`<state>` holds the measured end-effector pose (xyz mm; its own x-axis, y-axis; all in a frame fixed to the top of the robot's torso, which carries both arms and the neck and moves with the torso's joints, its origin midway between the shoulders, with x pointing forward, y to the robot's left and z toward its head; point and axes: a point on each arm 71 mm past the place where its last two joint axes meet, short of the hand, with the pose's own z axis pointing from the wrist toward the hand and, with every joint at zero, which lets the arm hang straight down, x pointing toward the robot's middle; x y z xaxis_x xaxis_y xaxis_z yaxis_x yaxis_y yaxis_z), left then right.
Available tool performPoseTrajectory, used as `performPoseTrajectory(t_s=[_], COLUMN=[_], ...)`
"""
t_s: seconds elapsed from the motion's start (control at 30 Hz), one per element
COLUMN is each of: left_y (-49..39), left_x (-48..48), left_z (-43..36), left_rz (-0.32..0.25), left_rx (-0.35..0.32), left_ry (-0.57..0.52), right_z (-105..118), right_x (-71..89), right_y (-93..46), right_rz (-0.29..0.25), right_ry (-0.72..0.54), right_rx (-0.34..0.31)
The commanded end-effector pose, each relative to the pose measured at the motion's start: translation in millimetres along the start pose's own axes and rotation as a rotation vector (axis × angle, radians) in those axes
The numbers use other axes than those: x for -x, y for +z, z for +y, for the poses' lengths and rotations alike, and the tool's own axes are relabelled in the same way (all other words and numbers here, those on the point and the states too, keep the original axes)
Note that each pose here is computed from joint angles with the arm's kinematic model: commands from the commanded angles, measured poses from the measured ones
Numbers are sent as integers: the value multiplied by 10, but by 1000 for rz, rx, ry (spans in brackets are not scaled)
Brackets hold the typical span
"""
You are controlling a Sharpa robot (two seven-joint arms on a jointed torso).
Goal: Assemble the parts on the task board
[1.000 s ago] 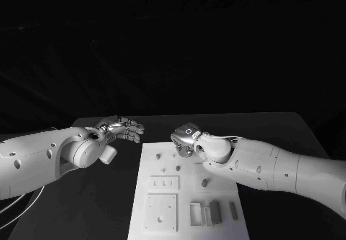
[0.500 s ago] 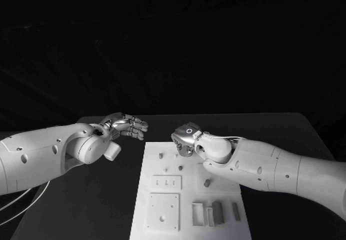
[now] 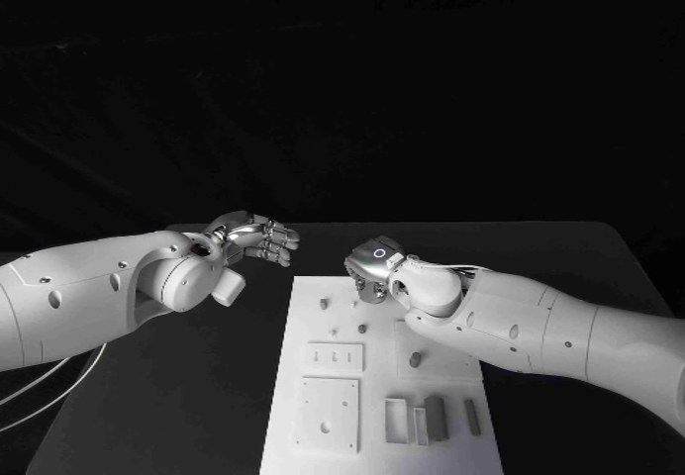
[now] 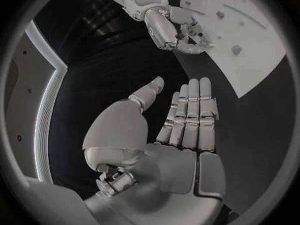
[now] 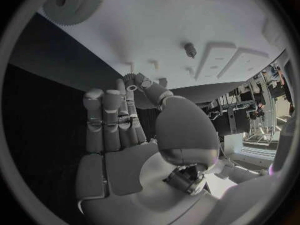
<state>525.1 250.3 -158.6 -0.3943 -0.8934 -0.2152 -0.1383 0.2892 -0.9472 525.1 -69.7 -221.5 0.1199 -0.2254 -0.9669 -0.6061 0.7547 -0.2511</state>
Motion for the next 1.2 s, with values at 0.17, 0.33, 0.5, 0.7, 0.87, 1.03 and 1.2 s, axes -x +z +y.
performPoseTrajectory(t_s=[0.17, 0.33, 0.5, 0.7, 0.87, 1.03, 1.2], left_y=[-3, -6, 1, 1, 1, -1, -4], left_x=[1, 7, 26, 24, 23, 27, 32], left_z=[-57, -62, -64, -67, -69, -68, -67], left_rz=[-3, -3, -10, -8, -7, -7, -9], left_rx=[-13, -14, -15, -16, -16, -16, -16], left_ry=[1, 2, 4, 4, 4, 4, 4], right_z=[22, 18, 10, -3, -5, -23, -25], right_x=[4, 2, -2, -8, -12, -23, -29], right_y=[5, -3, -1, 4, 13, 12, 10], right_rz=[3, 4, 6, 8, 11, 16, 24], right_ry=[-1, 4, 3, 1, -1, -3, -4], right_rx=[12, 13, 7, 5, 4, 0, 0])
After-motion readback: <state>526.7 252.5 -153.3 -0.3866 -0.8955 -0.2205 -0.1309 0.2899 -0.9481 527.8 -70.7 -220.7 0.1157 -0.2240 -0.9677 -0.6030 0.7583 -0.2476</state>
